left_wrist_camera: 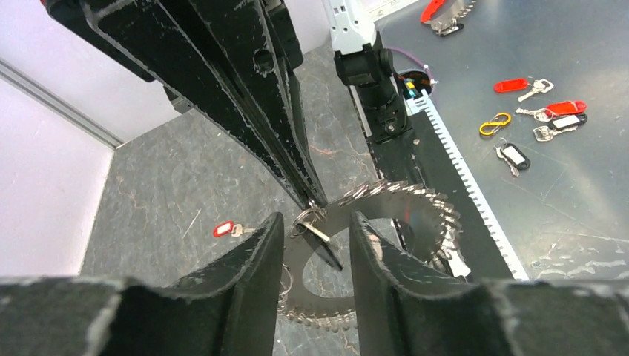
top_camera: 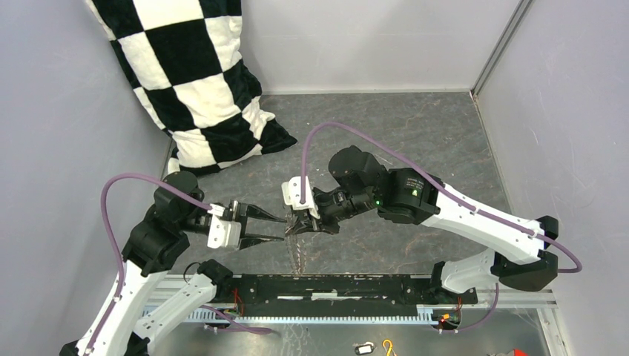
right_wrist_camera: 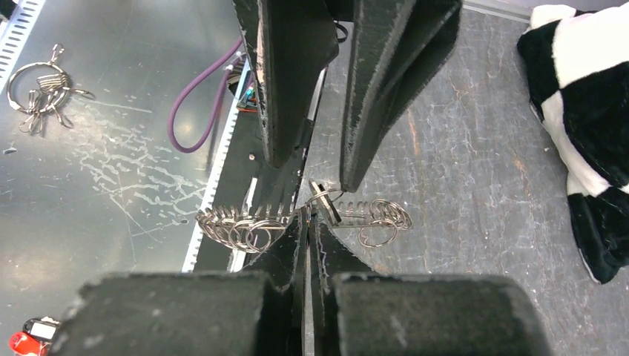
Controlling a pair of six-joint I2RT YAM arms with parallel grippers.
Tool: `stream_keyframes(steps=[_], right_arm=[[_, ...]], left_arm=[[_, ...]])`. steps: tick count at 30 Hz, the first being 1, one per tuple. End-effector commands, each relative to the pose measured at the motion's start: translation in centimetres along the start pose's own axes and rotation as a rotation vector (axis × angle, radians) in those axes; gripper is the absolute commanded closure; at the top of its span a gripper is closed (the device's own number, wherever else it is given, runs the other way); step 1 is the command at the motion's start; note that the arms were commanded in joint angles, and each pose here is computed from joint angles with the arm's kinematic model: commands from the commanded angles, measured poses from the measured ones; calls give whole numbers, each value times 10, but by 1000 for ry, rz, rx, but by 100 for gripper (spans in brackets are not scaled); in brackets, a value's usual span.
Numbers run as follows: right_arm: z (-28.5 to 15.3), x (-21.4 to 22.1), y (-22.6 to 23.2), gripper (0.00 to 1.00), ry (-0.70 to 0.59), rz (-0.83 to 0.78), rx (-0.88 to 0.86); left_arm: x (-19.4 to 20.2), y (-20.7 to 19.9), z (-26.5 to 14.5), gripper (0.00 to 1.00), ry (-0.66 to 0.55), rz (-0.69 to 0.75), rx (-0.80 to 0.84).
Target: Put the keys on the keyring
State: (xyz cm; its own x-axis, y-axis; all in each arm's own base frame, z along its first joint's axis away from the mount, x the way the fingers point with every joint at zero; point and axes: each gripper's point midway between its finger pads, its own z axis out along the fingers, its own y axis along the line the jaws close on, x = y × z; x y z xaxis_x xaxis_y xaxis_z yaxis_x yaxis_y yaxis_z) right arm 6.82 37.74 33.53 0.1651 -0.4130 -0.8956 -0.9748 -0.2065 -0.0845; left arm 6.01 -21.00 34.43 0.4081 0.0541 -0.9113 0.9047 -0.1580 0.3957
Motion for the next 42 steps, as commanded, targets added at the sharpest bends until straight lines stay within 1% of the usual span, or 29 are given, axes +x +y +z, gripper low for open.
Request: stream_keyframes(steps=[1,5,8,11,15,21,29,34,35,42], right_arm=[[-9,-29,2,100,-81,-40,-21],[-8,-28,5,100,-74,-39,-39],[-6,-30,5,100,-78,-43,-46],[-5,-31,4,100,-81,-43,-47],[-5,-34,3,100,-83,-42,-46],[-4,-33,3,100,-84,-40,-51],[-4,-32,0,100,-81,-35,-26],[-8,-31,-10,100,-94,-12,28],[-9,-31,-12,100,-101,-6,35],[-23,-39,-27,100,-197,32,109]], left_arm=[[4,2,-3,52,28,119,-1],[6,5,-4,41,41,159,-14],[6,3,-3,41,33,152,-1],[4,0,0,46,10,125,29],[5,-2,3,56,0,83,50],[7,-2,3,65,-1,80,55],[6,-2,3,86,-3,84,55],[7,-4,2,96,1,96,48],[7,-5,2,98,1,101,46],[9,-7,-1,98,5,148,36]])
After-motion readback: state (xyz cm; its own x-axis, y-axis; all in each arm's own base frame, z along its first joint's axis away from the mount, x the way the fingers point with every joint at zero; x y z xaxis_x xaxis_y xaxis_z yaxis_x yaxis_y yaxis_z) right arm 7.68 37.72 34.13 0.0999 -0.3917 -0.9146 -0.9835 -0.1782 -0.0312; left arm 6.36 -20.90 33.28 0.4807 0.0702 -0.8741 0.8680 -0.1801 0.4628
